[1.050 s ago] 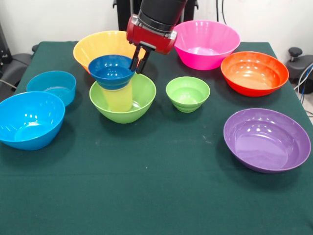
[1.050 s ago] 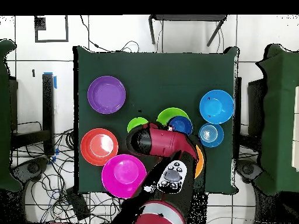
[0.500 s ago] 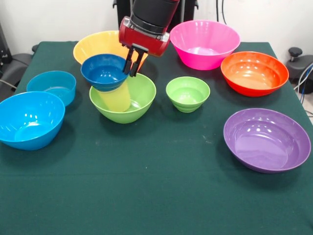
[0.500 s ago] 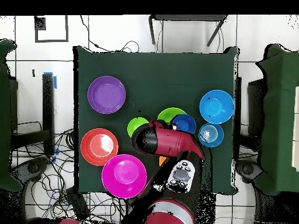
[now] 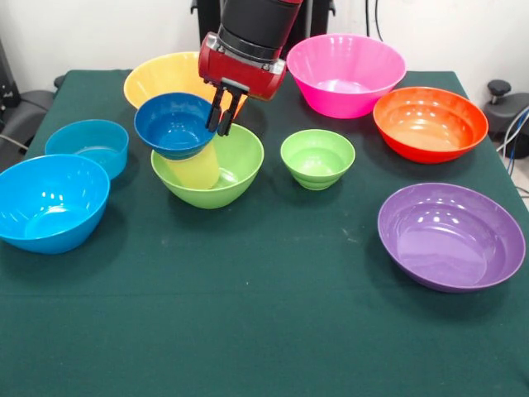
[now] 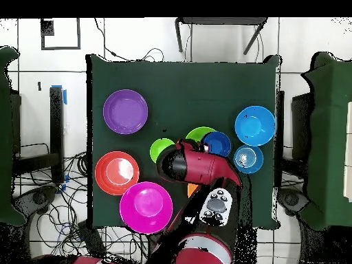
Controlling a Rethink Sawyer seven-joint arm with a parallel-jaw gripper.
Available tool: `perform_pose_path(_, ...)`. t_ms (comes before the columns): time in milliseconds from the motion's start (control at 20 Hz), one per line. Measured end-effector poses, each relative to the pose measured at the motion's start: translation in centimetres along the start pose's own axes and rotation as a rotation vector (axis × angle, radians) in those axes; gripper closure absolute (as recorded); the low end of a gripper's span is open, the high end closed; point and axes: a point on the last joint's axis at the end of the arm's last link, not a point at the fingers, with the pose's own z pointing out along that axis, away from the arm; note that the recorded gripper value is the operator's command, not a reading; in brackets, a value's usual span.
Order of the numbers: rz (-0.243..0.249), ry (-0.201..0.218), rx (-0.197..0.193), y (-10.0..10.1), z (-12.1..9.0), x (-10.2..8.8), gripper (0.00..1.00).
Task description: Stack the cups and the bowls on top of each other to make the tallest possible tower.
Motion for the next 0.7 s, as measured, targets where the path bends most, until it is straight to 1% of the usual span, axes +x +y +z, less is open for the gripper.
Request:
perform_pose_path(450, -0.002, 0.002, -0.014, 0.67, 0.02, 0.07, 1.00)
perform_pose_path(700, 0.000, 0.013, -0.022, 0.99, -0.13, 0.70, 1.00)
